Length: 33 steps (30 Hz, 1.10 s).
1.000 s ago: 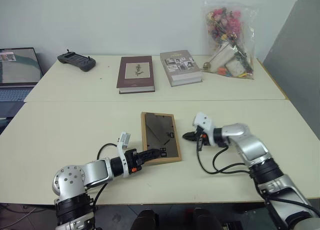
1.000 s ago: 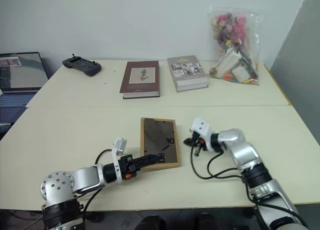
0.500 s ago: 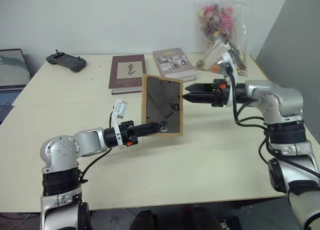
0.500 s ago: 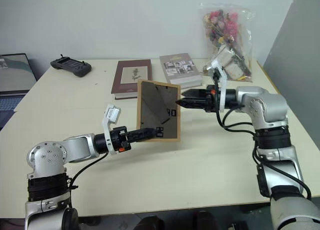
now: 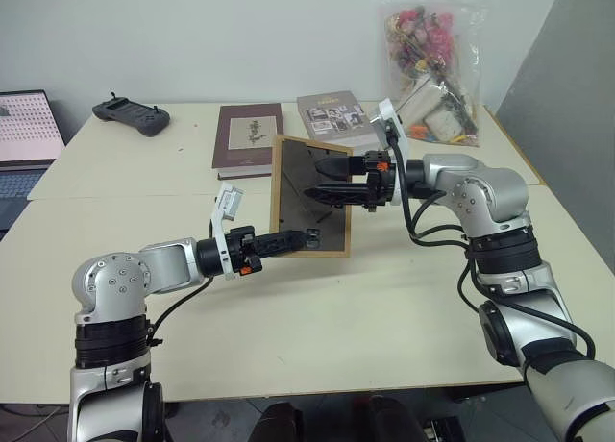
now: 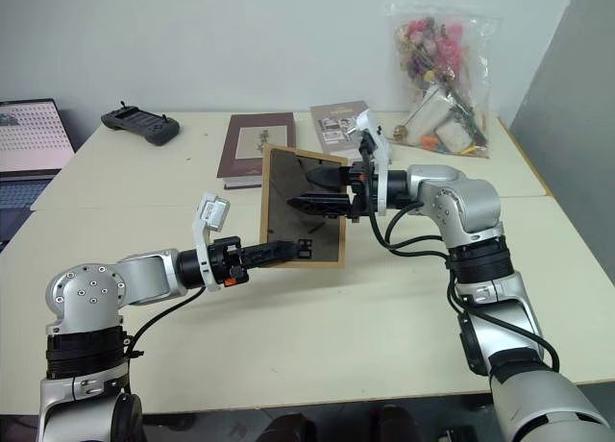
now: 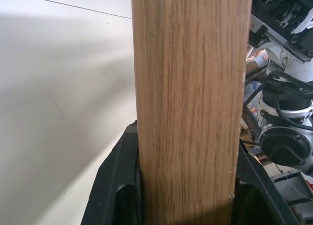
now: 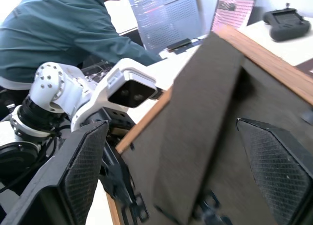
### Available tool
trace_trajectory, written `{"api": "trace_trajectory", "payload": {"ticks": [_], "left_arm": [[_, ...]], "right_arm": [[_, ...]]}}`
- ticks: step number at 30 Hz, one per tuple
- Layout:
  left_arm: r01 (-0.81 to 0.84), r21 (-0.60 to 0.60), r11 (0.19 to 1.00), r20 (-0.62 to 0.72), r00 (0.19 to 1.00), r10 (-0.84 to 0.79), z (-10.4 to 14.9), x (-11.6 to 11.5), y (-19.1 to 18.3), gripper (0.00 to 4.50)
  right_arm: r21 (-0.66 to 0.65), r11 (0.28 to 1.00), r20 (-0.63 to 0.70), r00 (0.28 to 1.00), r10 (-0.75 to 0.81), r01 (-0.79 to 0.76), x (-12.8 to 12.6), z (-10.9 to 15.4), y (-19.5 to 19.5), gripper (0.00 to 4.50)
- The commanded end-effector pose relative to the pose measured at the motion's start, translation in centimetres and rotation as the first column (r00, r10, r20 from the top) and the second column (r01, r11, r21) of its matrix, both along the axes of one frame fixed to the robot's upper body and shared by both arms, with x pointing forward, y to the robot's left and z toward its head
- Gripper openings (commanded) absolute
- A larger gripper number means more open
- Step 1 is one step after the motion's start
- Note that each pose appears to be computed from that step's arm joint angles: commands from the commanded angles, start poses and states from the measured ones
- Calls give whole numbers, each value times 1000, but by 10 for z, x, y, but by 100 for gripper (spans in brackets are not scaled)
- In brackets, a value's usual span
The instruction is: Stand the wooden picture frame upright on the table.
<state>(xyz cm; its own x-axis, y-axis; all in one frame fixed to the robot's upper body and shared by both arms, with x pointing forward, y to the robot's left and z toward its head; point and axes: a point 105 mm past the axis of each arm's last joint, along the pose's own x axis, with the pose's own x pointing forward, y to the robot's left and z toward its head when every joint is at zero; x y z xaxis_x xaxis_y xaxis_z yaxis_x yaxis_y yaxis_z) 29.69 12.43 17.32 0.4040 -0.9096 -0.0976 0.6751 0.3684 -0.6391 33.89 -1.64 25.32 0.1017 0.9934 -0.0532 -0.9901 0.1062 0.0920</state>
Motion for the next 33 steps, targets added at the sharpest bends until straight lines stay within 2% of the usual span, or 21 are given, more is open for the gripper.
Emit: {"api": "trace_trajectory", "payload": {"ticks": [1, 6, 9, 12, 14, 16, 19, 21, 24, 25, 26, 27, 28, 29, 30, 31, 33], "left_arm": [[34, -22, 999, 66, 997, -32, 13, -7, -7, 130], [22, -14, 1000, 56, 998, -22, 9, -10, -5, 130], [18, -18, 1000, 52, 998, -17, 9, -10, -5, 130], [25, -27, 999, 44, 999, -23, 9, -10, -6, 130], [30, -27, 999, 38, 999, -29, 9, -10, -6, 130], [31, -37, 999, 12, 999, -30, 10, -10, -3, 130], [24, -68, 997, -33, 999, -26, 11, -10, 7, 130], [-1, -71, 997, -100, 995, -6, 7, -9, 17, 130], [10, -96, 995, -157, 987, -25, 7, -12, 23, 130], [18, -111, 994, -179, 983, -38, 7, -14, 24, 130], [24, -129, 991, -200, 978, -50, 7, -14, 24, 130], [26, -141, 990, -214, 975, -56, 8, -14, 25, 130], [24, -164, 986, -226, 972, -62, 9, -12, 24, 130], [41, -196, 980, -241, 966, -89, 12, -12, 23, 130], [60, -226, 972, -258, 959, -120, 14, -13, 20, 130], [77, -247, 966, -276, 950, -146, 16, -14, 18, 130], [93, -267, 959, -299, 938, -174, 18, -18, 13, 130]], "right_arm": [[27, 994, 48, 994, 102, -103, -26, 21, 2, 445], [25, 983, -38, 982, 185, -184, -51, 25, -24, 445], [11, 985, -59, 983, 172, -172, -54, 22, -33, 445], [-14, 994, -56, 993, 107, -108, -46, 13, -39, 445], [-26, 999, -25, 999, 41, -41, -37, 11, -43, 445], [-34, 993, 5, 994, -111, 111, -16, 12, -61, 445], [-51, 970, 46, 971, -236, 238, -3, 17, -87, 445], [-143, 940, 122, 948, -292, 308, -4, 5, -114, 445], [-274, 893, 267, 920, -286, 357, -7, -19, -134, 445], [-307, 861, 394, 878, -273, 406, -1, -28, -140, 445], [-317, 827, 564, 793, -229, 464, 6, -33, -142, 445], [-318, 812, 665, 726, -178, 490, 8, -37, -142, 445], [-312, 800, 762, 638, -111, 512, 10, -40, -141, 445], [-259, 795, 865, 498, -61, 548, 15, -38, -137, 445], [-205, 794, 943, 334, 3, 572, 17, -35, -131, 445], [-177, 818, 976, 205, 74, 548, 14, -37, -122, 445], [-143, 857, 989, 51, 136, 495, 11, -40, -109, 445]]}}
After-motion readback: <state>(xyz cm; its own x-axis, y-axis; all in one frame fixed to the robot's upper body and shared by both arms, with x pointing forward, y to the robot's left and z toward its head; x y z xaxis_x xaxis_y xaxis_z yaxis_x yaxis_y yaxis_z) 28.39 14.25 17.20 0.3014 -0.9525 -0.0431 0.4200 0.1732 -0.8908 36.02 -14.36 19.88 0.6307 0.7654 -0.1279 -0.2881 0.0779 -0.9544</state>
